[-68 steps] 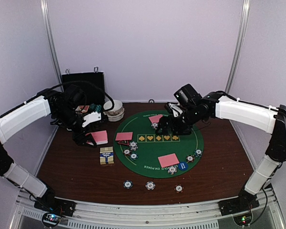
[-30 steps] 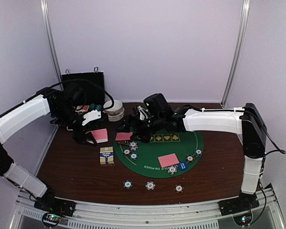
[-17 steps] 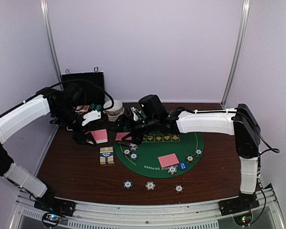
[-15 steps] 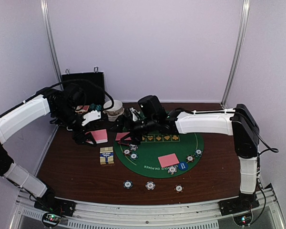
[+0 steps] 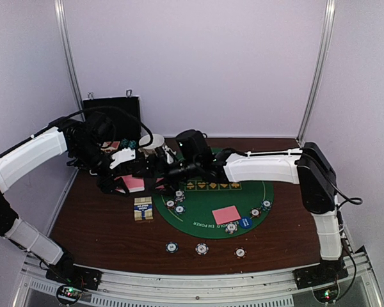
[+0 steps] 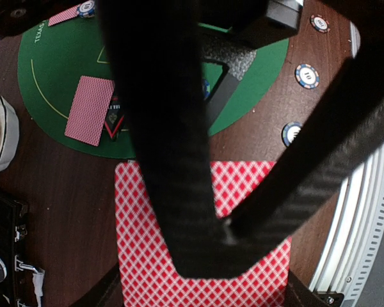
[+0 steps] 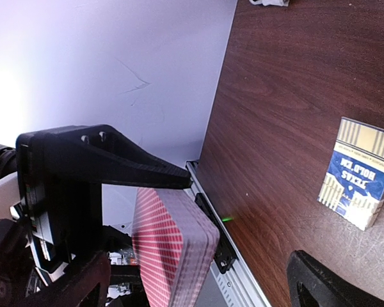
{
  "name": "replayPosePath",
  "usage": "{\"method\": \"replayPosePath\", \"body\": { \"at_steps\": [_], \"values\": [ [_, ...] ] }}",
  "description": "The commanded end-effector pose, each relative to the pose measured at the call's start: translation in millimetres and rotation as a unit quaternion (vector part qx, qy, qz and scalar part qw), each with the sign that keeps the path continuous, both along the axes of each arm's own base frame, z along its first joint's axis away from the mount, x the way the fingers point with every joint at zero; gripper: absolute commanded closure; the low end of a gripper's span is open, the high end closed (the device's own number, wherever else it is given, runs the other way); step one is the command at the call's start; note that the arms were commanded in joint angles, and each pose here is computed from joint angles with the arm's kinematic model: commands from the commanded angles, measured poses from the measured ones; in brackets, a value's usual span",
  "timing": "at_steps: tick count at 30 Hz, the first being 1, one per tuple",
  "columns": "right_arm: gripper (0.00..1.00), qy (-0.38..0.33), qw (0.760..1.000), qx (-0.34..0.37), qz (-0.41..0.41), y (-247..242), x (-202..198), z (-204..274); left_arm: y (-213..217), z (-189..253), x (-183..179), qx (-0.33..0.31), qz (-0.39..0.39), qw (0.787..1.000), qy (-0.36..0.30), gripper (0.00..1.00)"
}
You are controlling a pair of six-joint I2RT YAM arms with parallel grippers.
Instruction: Distribute texas hold em gaming equipment
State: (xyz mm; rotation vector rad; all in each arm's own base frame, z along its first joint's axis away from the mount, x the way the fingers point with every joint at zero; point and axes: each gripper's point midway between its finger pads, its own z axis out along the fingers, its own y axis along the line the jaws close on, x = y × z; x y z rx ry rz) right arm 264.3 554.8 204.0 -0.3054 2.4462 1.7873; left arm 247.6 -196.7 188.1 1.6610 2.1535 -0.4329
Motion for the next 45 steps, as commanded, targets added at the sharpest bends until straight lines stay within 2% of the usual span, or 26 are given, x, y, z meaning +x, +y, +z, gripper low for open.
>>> {"method": "replayPosePath", "body": {
  "at_steps": [1,7,14,31,36,45],
  "values": [
    [0.0,0.004,0.999,0.028,0.025,19,-8,11,-9,16,7,-0.021,-0.006,1.0,-0.021,1.0],
    [0.01,0.018,0.999,0.035,0.038,31,-10,6,-10,15,7,-0.021,-0.006,1.0,-0.019,1.0],
    [0.07,0.03,0.998,0.032,0.037,36,-6,-4,-10,16,6,-0.022,-0.007,1.0,-0.021,1.0],
    [0.41,0.035,0.999,0.001,0.002,0,14,-27,-9,18,6,-0.022,-0.006,0.999,-0.024,1.0],
    [0.49,0.027,1.0,0.0,0.003,-8,14,-19,-8,17,5,-0.021,-0.006,0.999,-0.024,1.0],
    [0.53,0.007,1.0,0.026,0.009,-15,9,18,-8,15,5,-0.02,-0.006,1.0,-0.021,1.0]
  ]
}}
